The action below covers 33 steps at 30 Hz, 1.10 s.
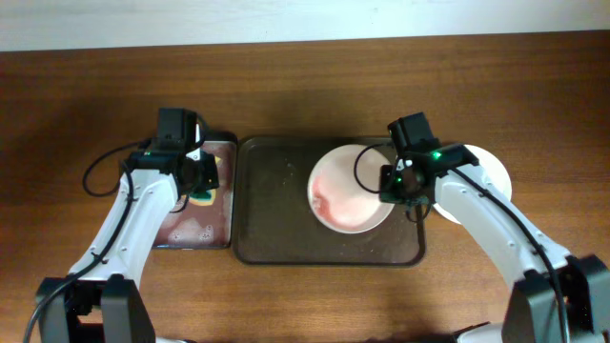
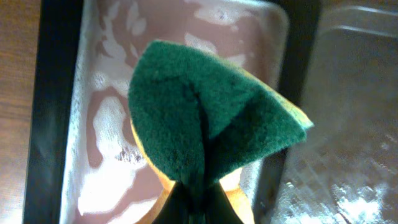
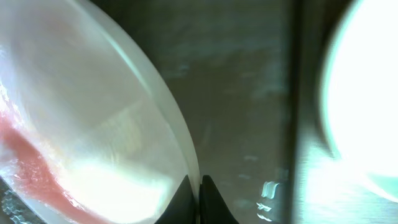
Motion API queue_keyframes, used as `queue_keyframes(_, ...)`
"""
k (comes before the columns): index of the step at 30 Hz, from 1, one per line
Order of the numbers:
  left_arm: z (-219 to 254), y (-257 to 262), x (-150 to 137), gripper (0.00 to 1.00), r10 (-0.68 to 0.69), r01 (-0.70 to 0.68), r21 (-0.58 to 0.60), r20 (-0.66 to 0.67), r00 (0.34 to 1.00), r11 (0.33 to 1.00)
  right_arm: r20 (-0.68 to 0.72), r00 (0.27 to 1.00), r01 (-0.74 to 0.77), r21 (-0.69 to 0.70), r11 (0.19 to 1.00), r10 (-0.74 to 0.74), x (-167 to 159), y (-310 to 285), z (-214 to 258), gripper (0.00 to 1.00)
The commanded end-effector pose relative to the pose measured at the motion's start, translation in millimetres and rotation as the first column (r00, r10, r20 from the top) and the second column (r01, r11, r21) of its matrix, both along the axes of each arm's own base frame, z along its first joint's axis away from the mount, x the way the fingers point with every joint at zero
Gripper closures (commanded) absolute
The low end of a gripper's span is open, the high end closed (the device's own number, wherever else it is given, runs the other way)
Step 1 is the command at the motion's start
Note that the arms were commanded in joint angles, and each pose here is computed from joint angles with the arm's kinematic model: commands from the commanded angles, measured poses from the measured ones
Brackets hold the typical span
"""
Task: Clean dirty plates on tray and stack at the side
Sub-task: 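Return the sponge to the small soapy tray with the left gripper, then lift the plate with the right gripper and place it on the right stack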
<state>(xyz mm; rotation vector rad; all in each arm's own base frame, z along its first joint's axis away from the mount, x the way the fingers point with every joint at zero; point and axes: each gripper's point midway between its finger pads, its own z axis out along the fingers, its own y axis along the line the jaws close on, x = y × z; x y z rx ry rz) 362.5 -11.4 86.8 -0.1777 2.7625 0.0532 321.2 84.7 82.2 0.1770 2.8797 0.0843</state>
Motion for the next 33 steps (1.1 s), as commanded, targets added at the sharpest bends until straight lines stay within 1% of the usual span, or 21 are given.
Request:
queue_keyframes(1,-12.6,12.4,-4.1,1.00,-0.009,0.009,0.023,0.017,1.000,1.000,0.157,0.987,0.047,-0.222,0.974,-0.012,14.9,-32.5,42.5,0.96)
queue_keyframes(2,-16.6,12.4,-3.5,1.00,-0.009,0.009,0.023,0.027,1.000,1.000,0.177,0.984,0.051,-0.247,0.968,-0.007,16.3,-33.5,47.6,0.96)
queue_keyframes(5,-33.1,12.7,-10.5,1.00,-0.009,0.008,0.023,0.023,1.000,1.000,0.255,0.966,0.057,-0.386,0.921,0.047,21.4,-30.1,64.4,0.96)
queue_keyframes(8,-45.6,13.0,-17.2,1.00,-0.009,0.008,0.023,0.017,1.000,1.000,0.312,0.943,0.050,-0.467,0.883,0.111,23.6,-16.5,76.7,0.96)
queue_keyframes(9,-48.0,13.0,-18.4,1.00,-0.009,0.009,0.023,0.017,1.000,1.000,0.334,0.933,0.058,-0.509,0.859,0.135,24.1,-14.9,83.2,0.96)
queue_keyframes(11,-51.7,13.1,-21.0,1.00,-0.009,0.008,0.023,0.013,1.000,1.000,0.354,0.905,0.030,-0.608,0.794,0.237,25.7,-4.7,97.8,0.96)
queue_keyframes(13,-52.1,13.2,-21.5,1.00,-0.009,0.008,0.024,0.011,1.000,1.000,0.393,0.868,0.046,-0.673,0.739,0.304,25.4,8.8,113.8,0.96)
queue_keyframes(15,-51.5,13.0,-19.9,0.85,-0.009,0.008,0.023,0.018,1.000,1.000,0.426,0.841,0.064,-0.690,0.721,0.333,24.0,20.1,122.8,0.96)
queue_keyframes(17,-49.3,12.7,-14.7,0.78,-0.009,0.008,0.022,0.041,0.999,1.000,0.447,0.818,0.075,-0.705,0.705,0.360,21.3,30.2,129.8,0.96)
queue_keyframes(18,-48.0,12.6,-11.8,0.76,-0.009,0.008,0.022,0.054,0.999,1.000,0.455,0.811,0.085,-0.715,0.694,0.369,19.9,32.2,133.3,0.96)
queue_keyframes(19,-46.7,12.5,-8.9,0.69,-0.009,0.007,0.021,0.067,0.998,1.000,0.471,0.799,0.114,-0.729,0.675,0.374,19.0,32.3,139.9,0.96)
queue_keyframes(21,-45.8,12.3,-6.9,0.50,-0.009,0.007,0.021,0.076,0.997,1.000,0.480,0.795,0.137,-0.739,0.660,0.372,18.9,29.7,144.1,0.96)
queue_keyframes(22,-45.5,12.2,-6.3,0.44,-0.009,0.007,0.020,0.079,0.997,1.000,0.482,0.794,0.142,-0.741,0.657,0.371,18.9,29.0,145.0,0.96)
queue_keyframes(24,-44.9,12.3,-5.5,0.38,-0.009,0.007,0.020,0.083,0.997,1.000,0.490,0.791,0.148,-0.734,0.662,0.367,19.8,29.9,145.6,0.96)
queue_keyframes(25,-43.7,12.3,-4.4,0.38,-0.008,0.007,0.020,0.086,0.996,1.000,0.508,0.790,0.168,-0.718,0.676,0.343,20.8,27.5,145.5,0.96)
queue_keyframes(27,-36.6,12.2,-2.0,0.38,-0.008,0.006,0.019,0.106,0.994,1.000,0.529,0.803,0.181,-0.656,0.733,0.275,24.9,22.2,136.5,0.96)
queue_keyframes(28,-29.2,12.1,-0.7,0.37,-0.008,0.006,0.018,0.128,0.992,1.000,0.521,0.827,0.166,-0.587,0.793,0.213,29.3,18.3,123.1,0.96)
queue_keyframes(29,-19.1,12.1,0.9,0.35,-0.008,0.005,0.018,0.157,0.987,1.000,0.509,0.846,0.163,-0.533,0.831,0.161,32.6,12.5,114.0,0.96)
queue_keyframes(30,-4.5,11.9,2.7,0.33,-0.008,0.005,0.016,0.199,0.980,1.000,0.483,0.875,0.197,-0.410,0.890,0.029,37.2,-4.9,99.7,0.96)
queue_keyframes(32,7.7,11.9,2.6,0.25,-0.008,0.004,0.014,0.231,0.973,1.000,0.437,0.886,0.291,-0.268,0.919,-0.153,39.0,-36.6,88.6,0.96)
queue_keyframes(33,7.9,11.9,1.1,0.20,-0.008,0.005,0.015,0.227,0.974,1.000,0.382,0.893,0.325,-0.179,0.929,-0.239,40.1,-56.1,80.4,0.96)
